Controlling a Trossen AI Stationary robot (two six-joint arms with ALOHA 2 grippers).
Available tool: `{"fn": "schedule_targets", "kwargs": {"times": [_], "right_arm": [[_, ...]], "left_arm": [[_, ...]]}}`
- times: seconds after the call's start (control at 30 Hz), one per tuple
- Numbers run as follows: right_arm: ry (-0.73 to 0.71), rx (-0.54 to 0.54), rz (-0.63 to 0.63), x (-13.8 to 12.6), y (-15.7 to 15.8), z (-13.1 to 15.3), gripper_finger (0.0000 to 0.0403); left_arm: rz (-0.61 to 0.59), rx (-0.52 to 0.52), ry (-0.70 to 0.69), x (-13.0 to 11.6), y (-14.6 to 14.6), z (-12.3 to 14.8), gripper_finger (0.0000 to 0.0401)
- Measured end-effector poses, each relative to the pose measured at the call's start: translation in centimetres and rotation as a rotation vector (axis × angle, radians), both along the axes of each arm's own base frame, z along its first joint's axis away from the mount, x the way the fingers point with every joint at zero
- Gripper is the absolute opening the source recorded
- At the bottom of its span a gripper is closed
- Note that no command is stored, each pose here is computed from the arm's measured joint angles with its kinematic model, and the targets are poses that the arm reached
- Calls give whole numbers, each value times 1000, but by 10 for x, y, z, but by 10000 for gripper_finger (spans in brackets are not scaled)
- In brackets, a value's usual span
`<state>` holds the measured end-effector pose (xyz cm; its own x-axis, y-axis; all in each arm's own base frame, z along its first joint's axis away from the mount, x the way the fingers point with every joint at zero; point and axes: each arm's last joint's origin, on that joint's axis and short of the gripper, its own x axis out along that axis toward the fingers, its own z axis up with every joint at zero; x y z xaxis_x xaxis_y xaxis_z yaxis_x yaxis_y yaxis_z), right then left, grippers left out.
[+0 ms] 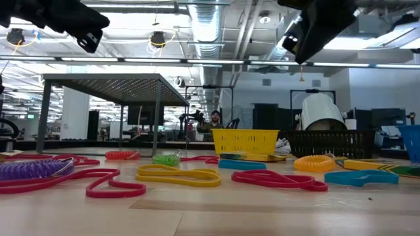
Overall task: Pick & Place Office Desk Supplies
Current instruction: Put the yellow spring keychain into the blue bin
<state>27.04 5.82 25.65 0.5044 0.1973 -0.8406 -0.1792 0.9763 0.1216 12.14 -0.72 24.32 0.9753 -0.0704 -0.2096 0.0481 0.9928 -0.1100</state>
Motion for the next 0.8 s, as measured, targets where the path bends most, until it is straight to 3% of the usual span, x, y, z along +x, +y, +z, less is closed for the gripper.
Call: {"fn": "schedule_targets", "kwargs": {"times": [0.3, 0.53, 0.8], "right_arm": [[196, -75, 106, 31, 33, -29, 96], [312, -164, 69, 53, 51, -63, 152], [401, -259, 99, 62, 62, -95, 145]], "left_arm": [[-9, 41, -23, 1, 0, 2, 11], [-56, 86, -77, 2, -3, 6, 11], [-76, 94, -86, 3, -6, 7, 11]]}}
